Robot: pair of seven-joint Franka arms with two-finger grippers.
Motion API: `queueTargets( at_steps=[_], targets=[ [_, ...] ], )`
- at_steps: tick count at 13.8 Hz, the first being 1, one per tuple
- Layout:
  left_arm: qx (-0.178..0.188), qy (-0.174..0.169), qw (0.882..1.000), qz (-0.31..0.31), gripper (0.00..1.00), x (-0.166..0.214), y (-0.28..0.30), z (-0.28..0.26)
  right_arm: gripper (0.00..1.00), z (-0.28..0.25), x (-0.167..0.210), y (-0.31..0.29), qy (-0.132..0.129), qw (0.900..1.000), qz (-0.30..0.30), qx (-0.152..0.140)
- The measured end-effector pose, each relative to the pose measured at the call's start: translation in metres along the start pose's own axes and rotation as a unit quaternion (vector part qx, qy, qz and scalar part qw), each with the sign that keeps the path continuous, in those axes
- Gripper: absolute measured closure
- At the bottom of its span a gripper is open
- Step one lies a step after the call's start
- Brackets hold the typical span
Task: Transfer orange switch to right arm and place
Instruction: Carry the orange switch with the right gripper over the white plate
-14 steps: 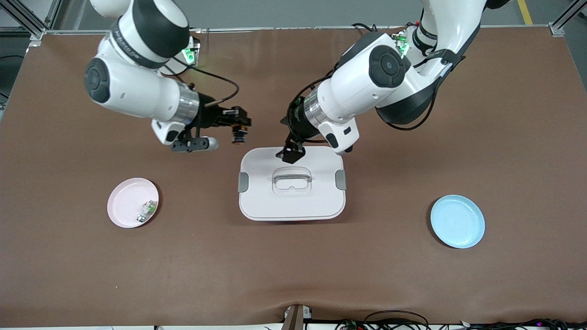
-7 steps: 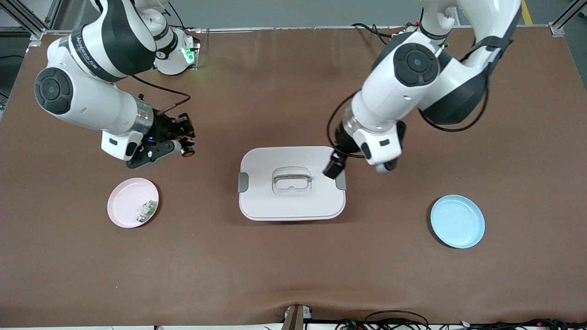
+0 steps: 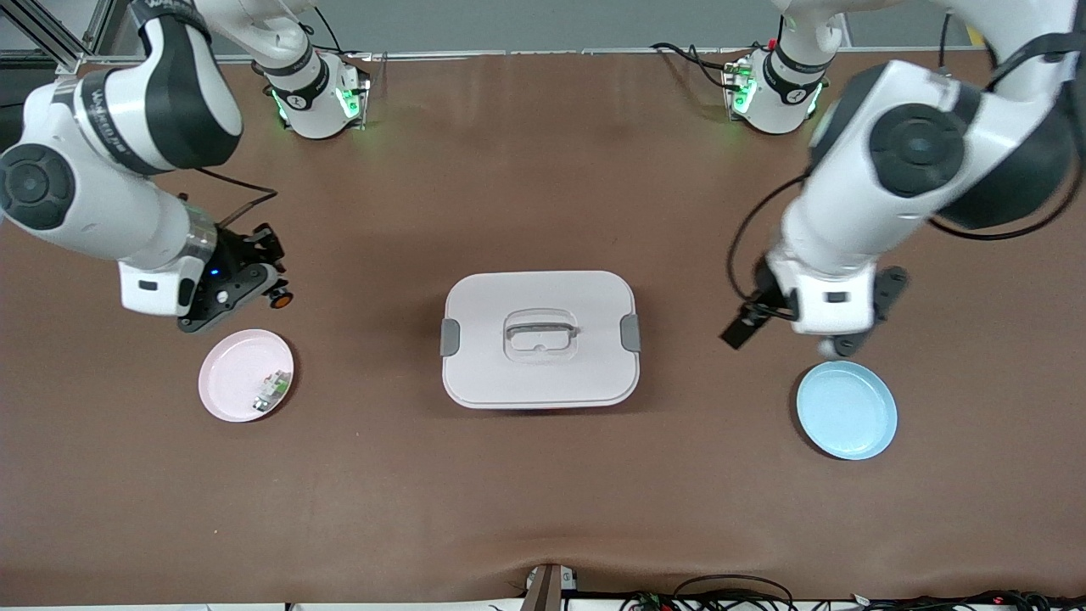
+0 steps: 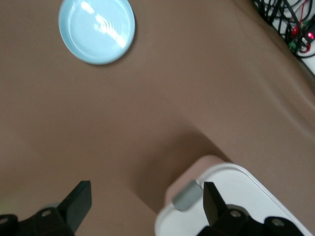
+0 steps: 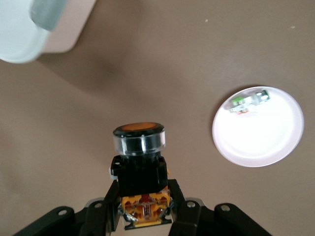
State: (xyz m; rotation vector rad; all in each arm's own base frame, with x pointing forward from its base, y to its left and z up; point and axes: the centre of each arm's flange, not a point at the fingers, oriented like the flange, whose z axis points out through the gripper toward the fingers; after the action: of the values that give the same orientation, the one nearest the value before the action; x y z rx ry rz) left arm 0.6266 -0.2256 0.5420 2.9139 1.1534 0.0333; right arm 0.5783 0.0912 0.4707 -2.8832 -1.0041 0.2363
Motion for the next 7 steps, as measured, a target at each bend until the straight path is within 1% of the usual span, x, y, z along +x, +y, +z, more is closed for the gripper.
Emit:
queueTargets(
  at_steps=[3,6,7],
  targets=[
    [0.004,0.007,0.999,0.049,0.00,0.051,-0.037,-0.013,0.58,0.019,-0.016,0.037,0.018,0.999,-0.048,-0.012],
    [0.017,0.006,0.994,0.108,0.00,0.082,-0.067,-0.020,0.58,0.037,-0.034,0.070,0.035,0.995,-0.086,-0.026],
    [0.020,0.006,0.992,0.123,0.00,0.089,-0.075,-0.023,0.58,0.041,-0.038,0.078,0.039,0.994,-0.099,-0.035]
  ],
)
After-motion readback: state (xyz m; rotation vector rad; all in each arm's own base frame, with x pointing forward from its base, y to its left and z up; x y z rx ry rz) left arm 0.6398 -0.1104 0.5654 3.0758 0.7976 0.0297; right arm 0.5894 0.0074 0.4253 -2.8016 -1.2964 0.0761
